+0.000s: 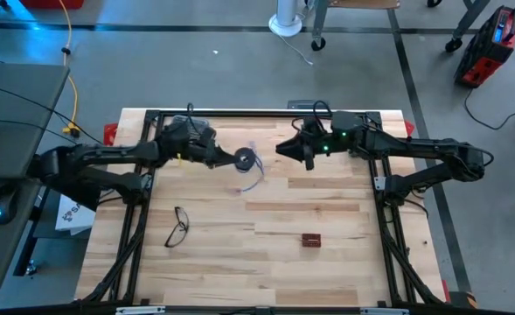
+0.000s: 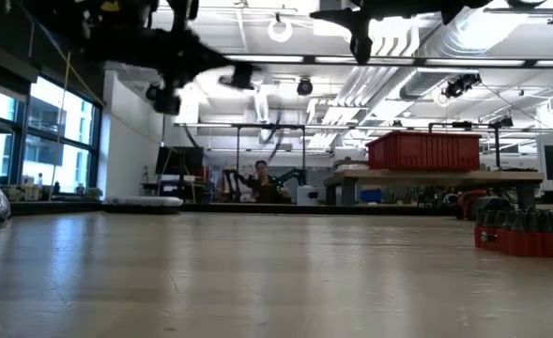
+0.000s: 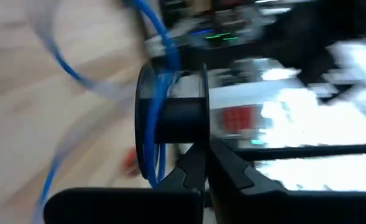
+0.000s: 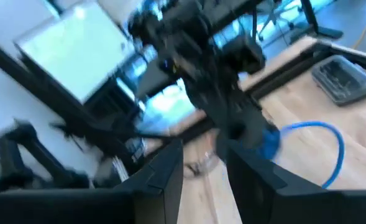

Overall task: Coil cords
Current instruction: Uncoil the blue wire onto the spool

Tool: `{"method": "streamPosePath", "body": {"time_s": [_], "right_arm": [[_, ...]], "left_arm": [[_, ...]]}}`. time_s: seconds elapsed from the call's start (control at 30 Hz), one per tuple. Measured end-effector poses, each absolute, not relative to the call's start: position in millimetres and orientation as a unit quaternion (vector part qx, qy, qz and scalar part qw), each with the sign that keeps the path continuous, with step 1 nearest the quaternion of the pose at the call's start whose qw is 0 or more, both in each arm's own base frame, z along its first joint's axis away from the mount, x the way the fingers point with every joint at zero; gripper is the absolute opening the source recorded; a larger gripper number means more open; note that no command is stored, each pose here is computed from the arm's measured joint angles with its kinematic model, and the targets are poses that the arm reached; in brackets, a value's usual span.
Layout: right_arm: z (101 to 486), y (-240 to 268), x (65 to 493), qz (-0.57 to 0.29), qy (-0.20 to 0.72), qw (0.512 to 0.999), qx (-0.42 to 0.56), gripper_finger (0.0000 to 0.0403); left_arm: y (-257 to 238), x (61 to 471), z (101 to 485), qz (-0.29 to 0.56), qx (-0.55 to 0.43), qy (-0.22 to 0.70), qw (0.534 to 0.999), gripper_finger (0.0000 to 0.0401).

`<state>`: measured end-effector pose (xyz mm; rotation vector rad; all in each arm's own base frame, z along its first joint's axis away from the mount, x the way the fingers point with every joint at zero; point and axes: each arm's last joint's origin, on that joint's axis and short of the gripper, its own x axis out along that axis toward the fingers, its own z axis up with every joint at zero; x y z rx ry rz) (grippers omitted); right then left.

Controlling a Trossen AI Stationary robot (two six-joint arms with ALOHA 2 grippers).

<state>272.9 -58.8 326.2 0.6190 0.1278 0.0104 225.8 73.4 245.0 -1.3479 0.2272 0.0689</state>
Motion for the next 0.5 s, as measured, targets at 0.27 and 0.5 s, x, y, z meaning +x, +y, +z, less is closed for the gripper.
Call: {"method": "streamPosePath", "body": {"time_s": [0.27,0.5], "right_arm": [[329.0,-54.3,274.1,0.019,0.054,0.944,0.325,0.0115],[328.4,-53.1,274.3,0.024,0.058,0.946,0.318,0.0115]], "left_arm": [[71.9,207.4,252.9,0.005,-0.629,0.3,0.717,0.0001],[64.4,225.7,296.8,-0.212,-0.644,0.239,0.695,0.0]]}}
